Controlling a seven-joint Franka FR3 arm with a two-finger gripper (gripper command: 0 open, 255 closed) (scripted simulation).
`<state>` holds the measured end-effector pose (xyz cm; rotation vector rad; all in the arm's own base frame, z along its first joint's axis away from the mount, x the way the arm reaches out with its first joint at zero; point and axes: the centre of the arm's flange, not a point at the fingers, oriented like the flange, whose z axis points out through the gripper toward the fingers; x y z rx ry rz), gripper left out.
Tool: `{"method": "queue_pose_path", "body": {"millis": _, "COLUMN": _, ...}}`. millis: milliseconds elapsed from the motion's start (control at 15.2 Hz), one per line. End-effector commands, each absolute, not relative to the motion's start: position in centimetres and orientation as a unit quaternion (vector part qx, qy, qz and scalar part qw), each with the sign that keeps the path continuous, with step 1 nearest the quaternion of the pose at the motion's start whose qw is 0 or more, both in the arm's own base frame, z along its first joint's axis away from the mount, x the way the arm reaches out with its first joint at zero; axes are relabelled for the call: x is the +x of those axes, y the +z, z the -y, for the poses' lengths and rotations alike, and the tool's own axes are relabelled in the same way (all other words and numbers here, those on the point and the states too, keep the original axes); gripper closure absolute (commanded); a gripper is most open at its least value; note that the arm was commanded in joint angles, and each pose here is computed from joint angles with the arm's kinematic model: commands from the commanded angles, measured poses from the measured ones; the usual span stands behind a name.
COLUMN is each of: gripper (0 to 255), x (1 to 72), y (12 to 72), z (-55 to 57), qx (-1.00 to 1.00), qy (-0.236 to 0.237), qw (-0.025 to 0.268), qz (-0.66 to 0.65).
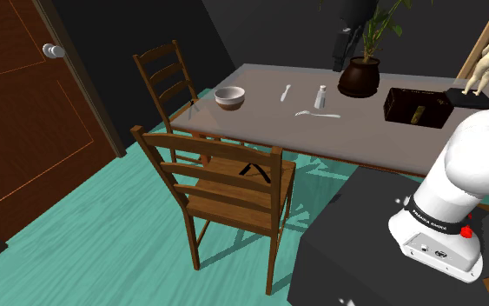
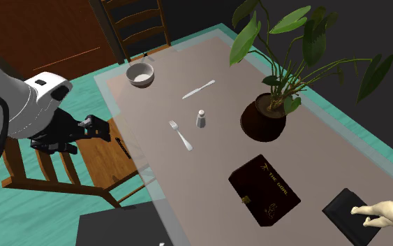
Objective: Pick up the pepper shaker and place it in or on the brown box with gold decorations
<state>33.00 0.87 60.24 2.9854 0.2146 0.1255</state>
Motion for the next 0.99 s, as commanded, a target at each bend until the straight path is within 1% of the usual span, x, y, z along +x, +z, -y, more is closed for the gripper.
{"method": "queue_pose_path", "body": {"millis": 0, "gripper": 0, "x": 33.0, "y": 60.2, "z": -0.9, "qx": 0.994, "qy": 0.042, "qw": 0.073, "qz": -0.071}}
{"method": "queue_pose_path", "body": {"millis": 924, "gripper": 0, "x": 43.6, "y": 52.5, "z": 13.5, "qx": 0.998, "qy": 0.008, "qw": 0.052, "qz": -0.045}}
